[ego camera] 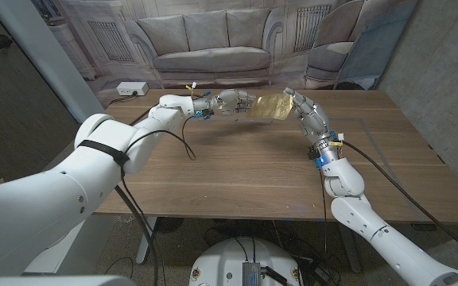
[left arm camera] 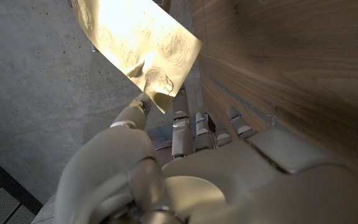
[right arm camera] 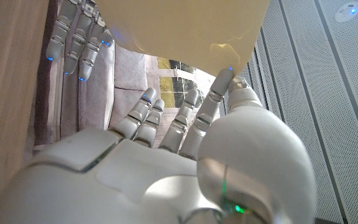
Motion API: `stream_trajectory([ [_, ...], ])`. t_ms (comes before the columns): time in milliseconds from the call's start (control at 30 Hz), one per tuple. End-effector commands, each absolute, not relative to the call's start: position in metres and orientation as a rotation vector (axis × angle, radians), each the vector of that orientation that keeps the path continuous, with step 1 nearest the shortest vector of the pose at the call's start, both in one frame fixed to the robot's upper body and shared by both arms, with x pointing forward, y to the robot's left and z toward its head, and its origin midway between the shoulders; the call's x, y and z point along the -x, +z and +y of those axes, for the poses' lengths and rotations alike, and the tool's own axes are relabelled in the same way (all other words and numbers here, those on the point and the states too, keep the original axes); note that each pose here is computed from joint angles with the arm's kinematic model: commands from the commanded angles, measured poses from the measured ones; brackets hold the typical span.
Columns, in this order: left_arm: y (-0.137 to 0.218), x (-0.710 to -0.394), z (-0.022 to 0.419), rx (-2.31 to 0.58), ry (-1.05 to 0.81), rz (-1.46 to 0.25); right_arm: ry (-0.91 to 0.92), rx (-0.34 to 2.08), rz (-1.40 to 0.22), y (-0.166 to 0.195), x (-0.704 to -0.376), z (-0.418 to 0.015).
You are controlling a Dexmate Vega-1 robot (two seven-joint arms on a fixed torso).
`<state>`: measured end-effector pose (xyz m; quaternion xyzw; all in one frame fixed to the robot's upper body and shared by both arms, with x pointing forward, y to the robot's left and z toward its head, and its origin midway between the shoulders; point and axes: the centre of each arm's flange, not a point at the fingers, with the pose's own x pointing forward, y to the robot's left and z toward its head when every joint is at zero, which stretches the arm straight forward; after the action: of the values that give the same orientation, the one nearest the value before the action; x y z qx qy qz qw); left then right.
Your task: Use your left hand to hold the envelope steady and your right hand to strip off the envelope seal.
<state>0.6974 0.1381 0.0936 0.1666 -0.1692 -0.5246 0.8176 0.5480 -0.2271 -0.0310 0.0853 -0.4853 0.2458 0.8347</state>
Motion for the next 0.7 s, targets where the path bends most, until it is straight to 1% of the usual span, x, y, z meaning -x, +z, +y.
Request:
stream_trajectory([
  [33, 0.096, -0.698, 0.139, -0.365, -1.105, -0.377, 0.487, -0.221, -1.009, -0.033, -0.555, -0.229],
  [333, 0.103, -0.697, 0.142, -0.419, -1.078, -0.417, 0.469, -0.241, -1.0, -0.033, -0.559, -0.23],
  [700, 0.104, -0.694, 0.147, -0.313, -1.066, -0.509, 0.465, -0.264, -0.963, -0.035, -0.565, -0.231],
])
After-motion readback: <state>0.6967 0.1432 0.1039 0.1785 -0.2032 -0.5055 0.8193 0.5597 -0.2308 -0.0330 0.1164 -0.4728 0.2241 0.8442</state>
